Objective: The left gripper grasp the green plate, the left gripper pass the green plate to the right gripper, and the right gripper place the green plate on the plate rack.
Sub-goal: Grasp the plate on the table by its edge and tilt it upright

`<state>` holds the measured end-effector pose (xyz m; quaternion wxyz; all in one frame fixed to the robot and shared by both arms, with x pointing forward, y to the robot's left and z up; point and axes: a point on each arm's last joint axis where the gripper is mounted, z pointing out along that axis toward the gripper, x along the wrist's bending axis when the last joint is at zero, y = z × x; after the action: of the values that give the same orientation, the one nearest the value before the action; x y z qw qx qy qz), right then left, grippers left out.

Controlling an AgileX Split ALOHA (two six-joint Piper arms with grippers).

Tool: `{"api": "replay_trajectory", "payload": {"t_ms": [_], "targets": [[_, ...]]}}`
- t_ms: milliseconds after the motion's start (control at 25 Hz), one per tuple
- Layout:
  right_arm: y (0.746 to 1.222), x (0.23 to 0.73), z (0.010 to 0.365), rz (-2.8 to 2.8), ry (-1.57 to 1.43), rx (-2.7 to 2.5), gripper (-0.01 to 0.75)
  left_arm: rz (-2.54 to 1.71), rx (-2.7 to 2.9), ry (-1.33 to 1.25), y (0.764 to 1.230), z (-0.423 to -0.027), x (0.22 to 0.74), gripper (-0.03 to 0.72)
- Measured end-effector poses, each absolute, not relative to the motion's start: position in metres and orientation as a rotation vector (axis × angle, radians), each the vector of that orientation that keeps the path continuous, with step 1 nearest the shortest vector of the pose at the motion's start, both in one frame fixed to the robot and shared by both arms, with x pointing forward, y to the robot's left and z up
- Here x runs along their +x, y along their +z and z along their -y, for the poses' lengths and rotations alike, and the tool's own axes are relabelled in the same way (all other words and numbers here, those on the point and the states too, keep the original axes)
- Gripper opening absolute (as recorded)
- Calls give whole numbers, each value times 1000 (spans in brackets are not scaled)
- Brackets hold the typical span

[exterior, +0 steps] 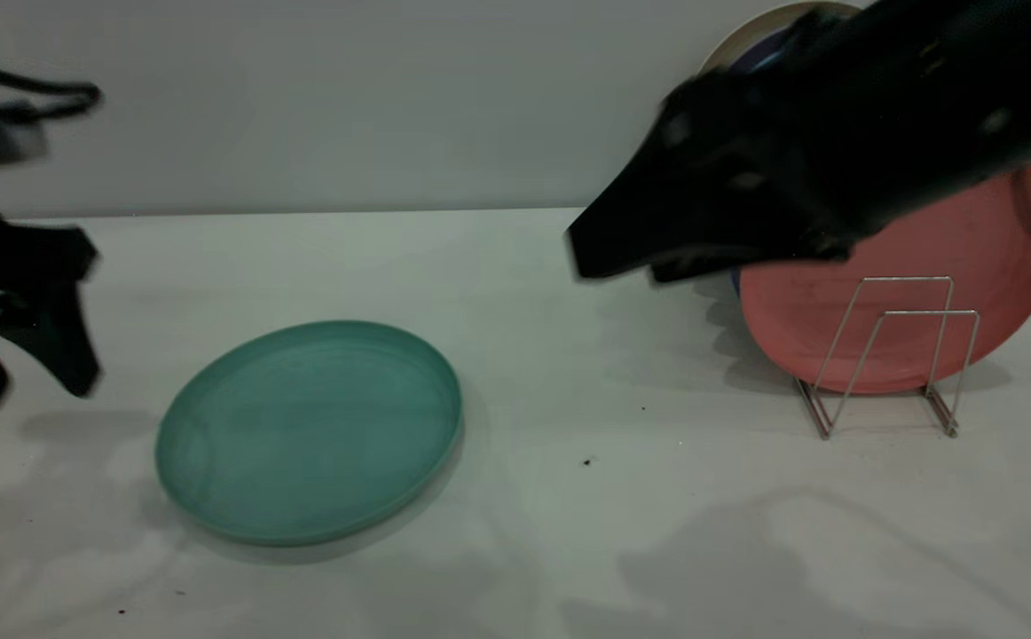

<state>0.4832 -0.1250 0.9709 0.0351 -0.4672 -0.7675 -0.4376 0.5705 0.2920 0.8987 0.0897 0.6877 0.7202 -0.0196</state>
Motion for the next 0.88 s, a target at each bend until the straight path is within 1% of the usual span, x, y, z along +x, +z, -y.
{"api": "replay_trajectory", "payload": {"t_ms": [120,320,480,600,720,880], "targets": [[964,484,121,2323,-1329,-1451,506,-2141,2042,-137,873,-289,588,591],[963,485,121,2312,-1333,-1460,506,-2145,2039,-228,837,-286,602,591],[963,486,121,2313,-1333,-1477,506,-2174,1964,-255,816,-283,606,590],[962,487,122,2284,-1329,-1526,506,-2176,1919,-282,808,-280,607,563],[962,488,122,2247,-1323,-1560,506,-2166,1879,-296,806,-277,609,481],[963,488,122,2236,-1321,-1569,506,-2162,1852,-291,804,-276,610,290]]}}
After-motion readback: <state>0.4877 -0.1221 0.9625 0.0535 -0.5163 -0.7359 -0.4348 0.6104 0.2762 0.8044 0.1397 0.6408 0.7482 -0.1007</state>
